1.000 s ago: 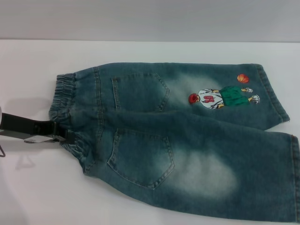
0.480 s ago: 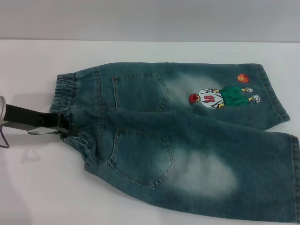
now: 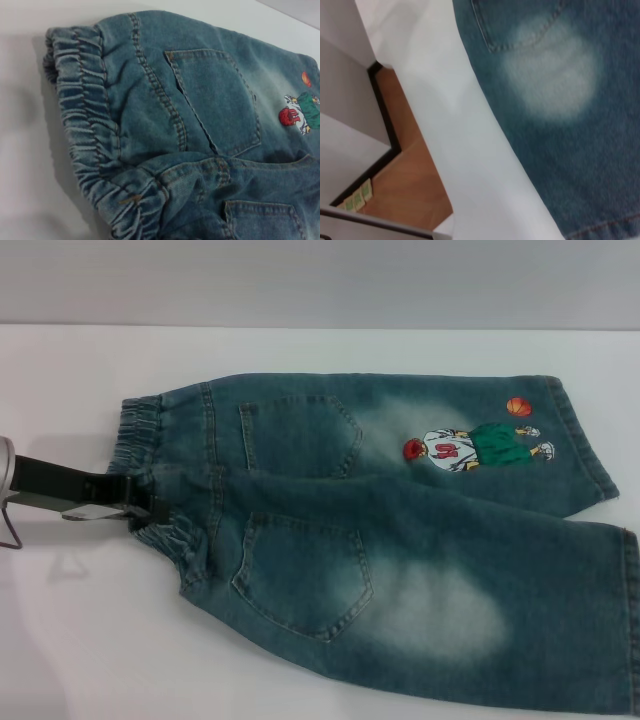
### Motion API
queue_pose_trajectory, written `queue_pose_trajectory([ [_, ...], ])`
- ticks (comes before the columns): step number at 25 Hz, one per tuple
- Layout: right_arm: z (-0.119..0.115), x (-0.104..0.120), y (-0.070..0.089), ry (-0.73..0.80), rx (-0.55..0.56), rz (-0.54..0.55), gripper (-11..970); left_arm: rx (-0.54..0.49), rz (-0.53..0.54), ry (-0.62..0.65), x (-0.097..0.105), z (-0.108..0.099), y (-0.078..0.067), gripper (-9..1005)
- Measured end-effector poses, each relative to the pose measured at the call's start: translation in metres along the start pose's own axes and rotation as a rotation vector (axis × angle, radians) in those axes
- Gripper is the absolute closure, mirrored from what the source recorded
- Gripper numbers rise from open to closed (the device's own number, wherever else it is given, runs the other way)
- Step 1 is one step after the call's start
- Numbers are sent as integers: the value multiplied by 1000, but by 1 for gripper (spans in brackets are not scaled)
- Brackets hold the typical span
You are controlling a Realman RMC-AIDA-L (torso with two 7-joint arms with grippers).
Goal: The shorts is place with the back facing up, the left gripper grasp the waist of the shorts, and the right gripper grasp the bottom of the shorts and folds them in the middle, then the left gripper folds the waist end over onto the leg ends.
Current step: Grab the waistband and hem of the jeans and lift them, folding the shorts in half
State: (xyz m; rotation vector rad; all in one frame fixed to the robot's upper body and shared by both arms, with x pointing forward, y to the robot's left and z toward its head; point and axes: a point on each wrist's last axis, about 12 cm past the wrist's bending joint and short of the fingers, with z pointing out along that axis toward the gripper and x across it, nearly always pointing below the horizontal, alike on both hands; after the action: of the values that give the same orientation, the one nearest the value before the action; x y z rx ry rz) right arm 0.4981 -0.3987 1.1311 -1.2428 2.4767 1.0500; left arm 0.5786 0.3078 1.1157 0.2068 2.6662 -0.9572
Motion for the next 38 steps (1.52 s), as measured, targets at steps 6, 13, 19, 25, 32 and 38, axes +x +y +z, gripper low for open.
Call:
queue_pose_trajectory([
  [6,8,0,-2,50,3,23,405,2,-3,2,1,1,0,954],
  [13,15,2,-4,93,-1,47,405,4,-7,5,3,2,1,954],
  [19,22,1,-6,113,9,51,404,5,-9,6,4,2,1,955],
  [25,28,-2,-8,113,14,47,405,6,-14,12,6,4,2,955],
  [32,32,-2,-8,131,15,52,404,7,-13,14,6,4,1,955],
  [38,37,-4,-9,154,15,56,410,8,-11,17,5,4,1,955],
])
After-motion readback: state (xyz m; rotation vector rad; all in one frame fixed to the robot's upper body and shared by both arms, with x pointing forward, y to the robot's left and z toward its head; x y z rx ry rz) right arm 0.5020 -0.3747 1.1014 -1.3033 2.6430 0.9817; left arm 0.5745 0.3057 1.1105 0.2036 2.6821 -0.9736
